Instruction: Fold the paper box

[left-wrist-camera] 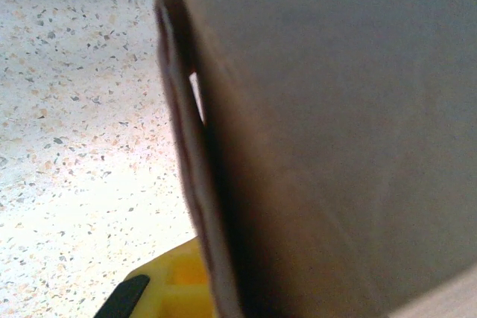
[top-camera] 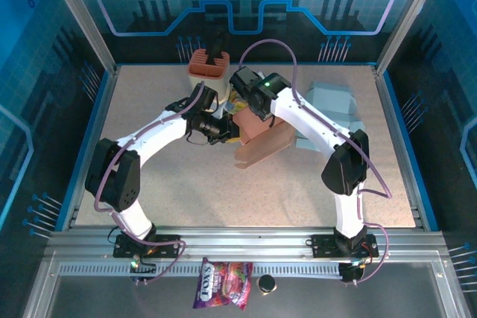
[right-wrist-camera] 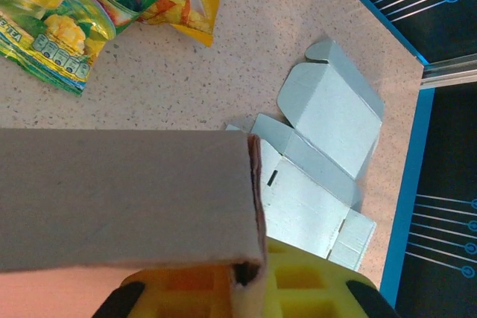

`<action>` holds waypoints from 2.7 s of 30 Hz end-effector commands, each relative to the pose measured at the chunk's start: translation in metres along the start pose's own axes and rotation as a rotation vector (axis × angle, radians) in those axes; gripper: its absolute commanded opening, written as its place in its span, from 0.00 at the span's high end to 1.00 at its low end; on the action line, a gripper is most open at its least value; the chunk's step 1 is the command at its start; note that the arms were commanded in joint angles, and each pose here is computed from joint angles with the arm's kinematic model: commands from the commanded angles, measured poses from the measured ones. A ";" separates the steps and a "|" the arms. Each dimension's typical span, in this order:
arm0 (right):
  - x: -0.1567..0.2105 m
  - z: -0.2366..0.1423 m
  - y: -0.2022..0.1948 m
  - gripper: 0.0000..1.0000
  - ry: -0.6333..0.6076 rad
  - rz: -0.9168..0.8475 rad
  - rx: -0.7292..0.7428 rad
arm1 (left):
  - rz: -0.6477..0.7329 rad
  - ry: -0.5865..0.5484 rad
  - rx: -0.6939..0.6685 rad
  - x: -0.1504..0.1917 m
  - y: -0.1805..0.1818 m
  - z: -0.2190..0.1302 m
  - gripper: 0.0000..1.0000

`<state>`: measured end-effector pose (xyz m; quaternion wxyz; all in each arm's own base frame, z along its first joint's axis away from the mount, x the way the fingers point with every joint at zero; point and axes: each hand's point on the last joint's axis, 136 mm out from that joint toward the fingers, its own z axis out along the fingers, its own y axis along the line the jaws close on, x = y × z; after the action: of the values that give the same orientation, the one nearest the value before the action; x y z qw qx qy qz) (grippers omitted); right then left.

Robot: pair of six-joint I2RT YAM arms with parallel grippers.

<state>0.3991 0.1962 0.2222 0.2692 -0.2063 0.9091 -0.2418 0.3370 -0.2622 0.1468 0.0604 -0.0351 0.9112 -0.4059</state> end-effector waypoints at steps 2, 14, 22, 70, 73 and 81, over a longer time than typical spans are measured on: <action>0.012 -0.001 -0.011 1.00 0.027 0.031 0.016 | -0.032 0.009 -0.032 0.002 0.009 0.005 1.00; 0.066 0.026 0.038 1.00 0.097 0.188 -0.063 | -0.126 -0.052 -0.122 0.019 0.079 0.044 0.99; 0.086 0.033 0.057 1.00 0.121 0.206 -0.062 | -0.158 -0.089 -0.190 0.032 0.113 0.064 0.91; 0.102 0.035 0.077 1.00 0.103 0.239 -0.134 | -0.194 -0.211 -0.517 0.063 0.140 0.073 0.84; 0.102 0.036 0.077 1.00 0.107 0.236 -0.132 | -0.180 -0.202 -0.515 0.062 0.140 0.075 0.80; 0.100 0.034 0.075 1.00 0.098 0.245 -0.136 | -0.189 -0.186 -0.539 0.069 0.152 0.075 0.84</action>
<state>0.3338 0.1854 0.1143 0.2430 -0.0931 0.9485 -0.1806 0.3116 -0.2667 0.0314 0.1573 -0.1484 0.9451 -0.2449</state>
